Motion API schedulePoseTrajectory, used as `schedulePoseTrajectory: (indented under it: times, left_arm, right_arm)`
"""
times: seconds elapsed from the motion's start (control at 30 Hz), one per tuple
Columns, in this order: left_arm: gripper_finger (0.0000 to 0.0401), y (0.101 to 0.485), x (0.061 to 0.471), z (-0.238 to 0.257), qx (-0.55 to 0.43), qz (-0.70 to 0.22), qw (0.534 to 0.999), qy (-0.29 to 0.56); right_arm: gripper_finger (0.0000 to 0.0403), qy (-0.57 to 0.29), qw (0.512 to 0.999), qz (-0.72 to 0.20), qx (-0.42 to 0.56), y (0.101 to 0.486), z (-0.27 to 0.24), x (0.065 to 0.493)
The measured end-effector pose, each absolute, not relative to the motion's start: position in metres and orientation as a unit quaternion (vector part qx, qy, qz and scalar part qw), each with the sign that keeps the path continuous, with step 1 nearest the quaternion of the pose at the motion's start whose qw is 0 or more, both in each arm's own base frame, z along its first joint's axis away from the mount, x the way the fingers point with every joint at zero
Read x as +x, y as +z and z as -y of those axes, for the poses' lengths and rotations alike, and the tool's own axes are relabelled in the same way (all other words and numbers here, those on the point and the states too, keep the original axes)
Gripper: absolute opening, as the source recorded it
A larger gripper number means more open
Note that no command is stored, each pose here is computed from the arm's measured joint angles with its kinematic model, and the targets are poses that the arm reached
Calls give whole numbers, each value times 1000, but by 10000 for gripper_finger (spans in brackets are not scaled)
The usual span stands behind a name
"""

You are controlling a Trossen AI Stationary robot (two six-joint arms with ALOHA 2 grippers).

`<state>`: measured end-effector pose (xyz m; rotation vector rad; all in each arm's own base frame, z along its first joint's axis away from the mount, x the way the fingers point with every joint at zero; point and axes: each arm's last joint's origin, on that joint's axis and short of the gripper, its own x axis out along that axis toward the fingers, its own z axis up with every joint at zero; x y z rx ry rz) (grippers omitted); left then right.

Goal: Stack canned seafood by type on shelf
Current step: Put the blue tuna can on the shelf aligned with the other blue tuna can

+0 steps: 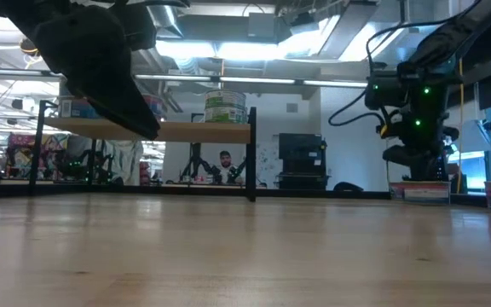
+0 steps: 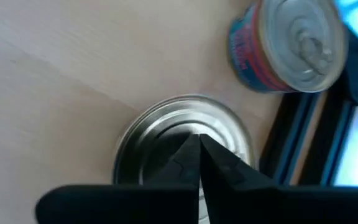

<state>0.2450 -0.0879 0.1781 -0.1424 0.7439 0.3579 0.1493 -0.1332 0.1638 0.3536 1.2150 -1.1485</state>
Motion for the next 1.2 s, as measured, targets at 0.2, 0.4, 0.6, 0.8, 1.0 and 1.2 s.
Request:
schedulePoseTrajectory:
  times: [0.2,0.4,0.6,0.8,1.0,1.2]
  left_arm:
    - [280,178,245,88,-69,-361,914,174]
    - [280,178,245,88,-69,-361,913,174]
    - [280,178,245,88,-68,-361,914,175]
    - [280,178,245,88,-68,-360,914,175]
    - [280,178,245,87,-69,-360,913,177]
    - [280,178,245,87,-68,-363,912,178]
  right_arm:
    - [31,-475,671,-542,172,161,130,155]
    - [30,-417,706,-547,168,161,113,169]
    - [14,-345,754,-532,171,162,86,189]
    - [13,-272,805,-497,176,164,56,210]
    - [12,-219,836,-478,159,164,29,223]
    - [12,-185,852,-469,141,149,9,243]
